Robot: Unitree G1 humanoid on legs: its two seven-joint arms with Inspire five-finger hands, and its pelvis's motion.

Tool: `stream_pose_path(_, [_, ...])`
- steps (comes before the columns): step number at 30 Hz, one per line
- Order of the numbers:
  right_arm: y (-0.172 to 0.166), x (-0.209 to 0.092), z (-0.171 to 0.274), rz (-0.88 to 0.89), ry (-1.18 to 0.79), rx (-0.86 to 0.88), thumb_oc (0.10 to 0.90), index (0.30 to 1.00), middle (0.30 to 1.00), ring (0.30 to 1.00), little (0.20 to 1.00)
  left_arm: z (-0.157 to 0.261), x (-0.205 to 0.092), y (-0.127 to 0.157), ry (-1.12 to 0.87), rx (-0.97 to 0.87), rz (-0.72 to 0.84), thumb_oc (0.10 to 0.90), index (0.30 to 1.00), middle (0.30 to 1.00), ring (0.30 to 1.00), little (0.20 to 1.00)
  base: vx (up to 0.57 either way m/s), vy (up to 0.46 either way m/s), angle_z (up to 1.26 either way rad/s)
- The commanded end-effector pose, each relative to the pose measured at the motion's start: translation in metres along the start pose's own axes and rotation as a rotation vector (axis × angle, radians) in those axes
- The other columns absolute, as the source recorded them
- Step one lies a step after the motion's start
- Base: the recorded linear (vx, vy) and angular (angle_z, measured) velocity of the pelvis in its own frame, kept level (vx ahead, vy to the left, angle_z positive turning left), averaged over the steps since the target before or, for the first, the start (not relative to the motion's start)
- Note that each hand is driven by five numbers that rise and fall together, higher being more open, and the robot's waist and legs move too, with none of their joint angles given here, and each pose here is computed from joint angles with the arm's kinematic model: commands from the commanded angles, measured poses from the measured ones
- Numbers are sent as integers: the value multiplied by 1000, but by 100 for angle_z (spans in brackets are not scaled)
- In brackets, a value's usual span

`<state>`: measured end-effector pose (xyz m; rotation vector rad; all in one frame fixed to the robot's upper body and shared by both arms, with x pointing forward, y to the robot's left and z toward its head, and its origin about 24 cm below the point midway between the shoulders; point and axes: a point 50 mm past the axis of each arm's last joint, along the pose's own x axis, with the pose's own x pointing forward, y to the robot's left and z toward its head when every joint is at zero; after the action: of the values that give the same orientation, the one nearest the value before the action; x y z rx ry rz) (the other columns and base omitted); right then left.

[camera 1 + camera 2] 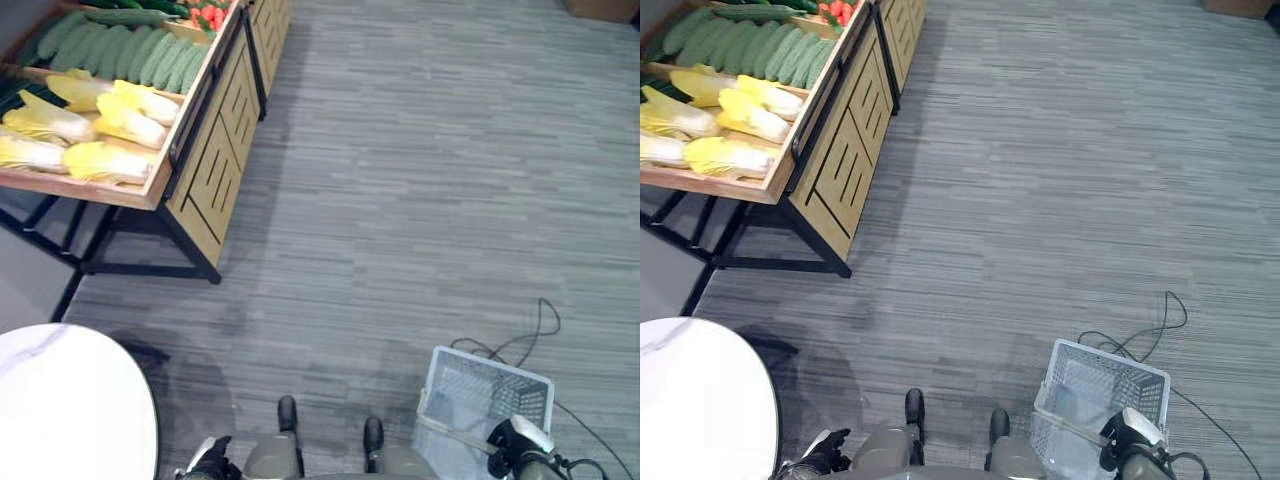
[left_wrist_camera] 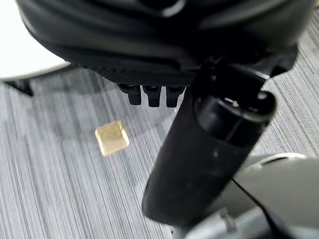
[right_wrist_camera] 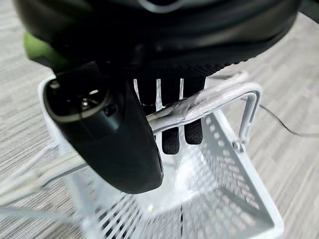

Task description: Get the vegetables into the basket

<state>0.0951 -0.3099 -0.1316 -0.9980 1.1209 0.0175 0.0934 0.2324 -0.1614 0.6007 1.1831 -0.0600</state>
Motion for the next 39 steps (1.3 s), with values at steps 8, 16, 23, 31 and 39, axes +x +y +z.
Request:
stream_pose_path(8, [-21, 9, 44, -49, -129, 20, 400, 300, 300, 300, 300, 15, 4, 19, -61, 10, 39, 900, 1000, 1000, 1000, 1000, 139, 189, -7])
stream_pose_path(16, [-18, 8, 43, -40, -128, 44, 400, 300, 300, 300, 300, 21, 5, 19, -70, 26, 31, 900, 1000, 1000, 1000, 1000, 289, -56, 29])
stream_pose_path(23, [-12, 6, 27, -22, -76, 73, 400, 300, 300, 300, 300, 17, 4, 15, -46, -8, 27, 900, 1000, 1000, 1000, 1000, 274, -143, 39])
stream_pose_path(31, [-12, 4, 9, -25, -28, 107, 400, 300, 300, 300, 300, 17, 4, 15, -42, -7, 26, 900, 1000, 1000, 1000, 1000, 231, -159, 20])
stream_pose_path(39, [-5, 0, -6, -24, 26, 123, 400, 300, 300, 300, 300, 19, 4, 13, -44, -17, 39, 900, 1000, 1000, 1000, 1000, 228, -16, 11])
